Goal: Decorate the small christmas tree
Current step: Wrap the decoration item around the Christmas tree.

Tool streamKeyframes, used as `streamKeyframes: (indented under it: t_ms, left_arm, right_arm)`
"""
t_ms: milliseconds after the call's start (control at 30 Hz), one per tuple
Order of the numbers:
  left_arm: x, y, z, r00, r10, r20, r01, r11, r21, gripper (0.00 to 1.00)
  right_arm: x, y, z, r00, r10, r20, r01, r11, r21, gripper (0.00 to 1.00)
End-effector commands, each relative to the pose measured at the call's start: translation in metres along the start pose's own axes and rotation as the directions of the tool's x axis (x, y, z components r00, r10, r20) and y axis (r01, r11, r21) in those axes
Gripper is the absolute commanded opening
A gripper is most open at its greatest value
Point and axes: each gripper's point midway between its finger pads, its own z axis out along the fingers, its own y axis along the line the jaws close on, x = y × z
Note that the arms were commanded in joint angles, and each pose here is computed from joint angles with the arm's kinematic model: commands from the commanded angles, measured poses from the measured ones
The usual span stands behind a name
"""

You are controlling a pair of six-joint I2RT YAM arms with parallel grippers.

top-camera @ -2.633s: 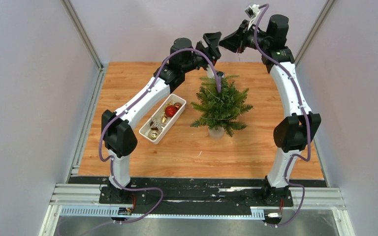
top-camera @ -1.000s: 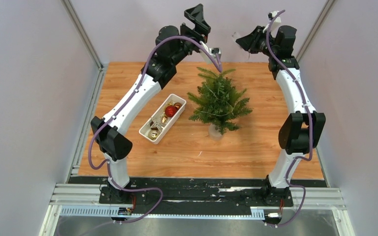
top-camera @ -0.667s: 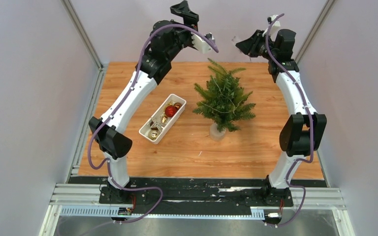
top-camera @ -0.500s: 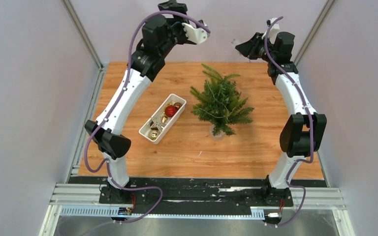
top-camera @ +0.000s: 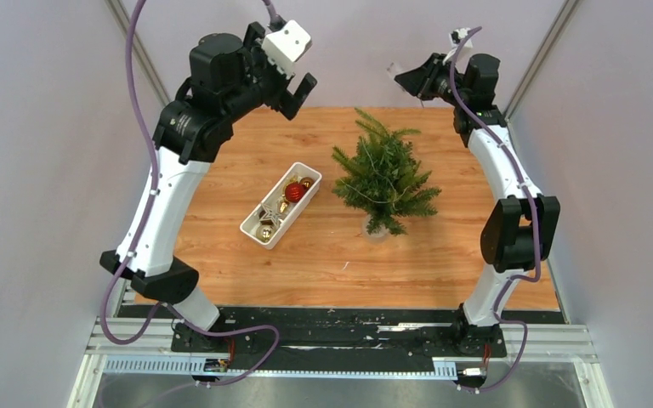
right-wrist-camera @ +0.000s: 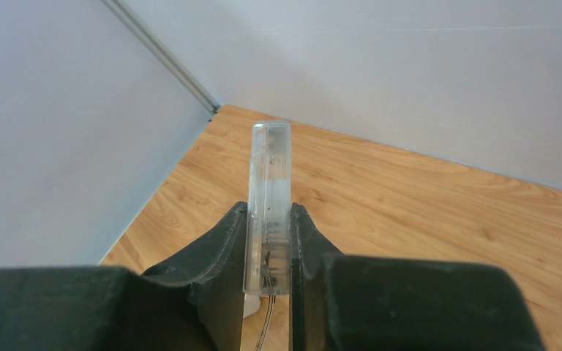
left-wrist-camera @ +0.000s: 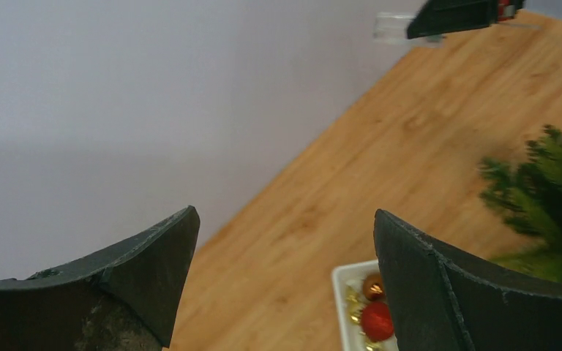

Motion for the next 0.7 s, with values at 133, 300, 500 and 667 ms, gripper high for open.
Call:
streamKeyframes:
  t_ms: [133, 300, 500, 667]
  left_arm:
    - [0.022, -0.037, -0.028, 0.938, -0.327, -0.114, 0.338, 0.935, 0.105, 0.96]
    - [0.026, -0.039, -0.03, 0.939, -0.321, -0.123, 0.334, 0.937, 0.106, 0.96]
    - [0.025, -0.041, -0.032, 0.94, -0.318, -0.12, 0.332, 0.935, 0.122, 0.96]
    - [0.026, -0.057, -0.024, 0.927, -0.353, -0.126, 0.372, 0.909, 0.187, 0.98]
  right_arm:
    - [-0.023, 0.069, 0.027, 0.997, -0.05, 0.062, 0.061, 0.979, -0.195, 0.0]
    - [-0.007, 0.085, 0.041, 0.998, -0.054, 0.019, 0.057, 0.959, -0.278, 0.0]
    - [-0.026, 0.115, 0.045, 0.997, -0.035, 0.067, 0.059, 0.913, -0.404, 0.0]
    - [-0.063, 0.149, 0.033, 0.987, 0.009, 0.163, 0.077, 0.857, -0.509, 0.0]
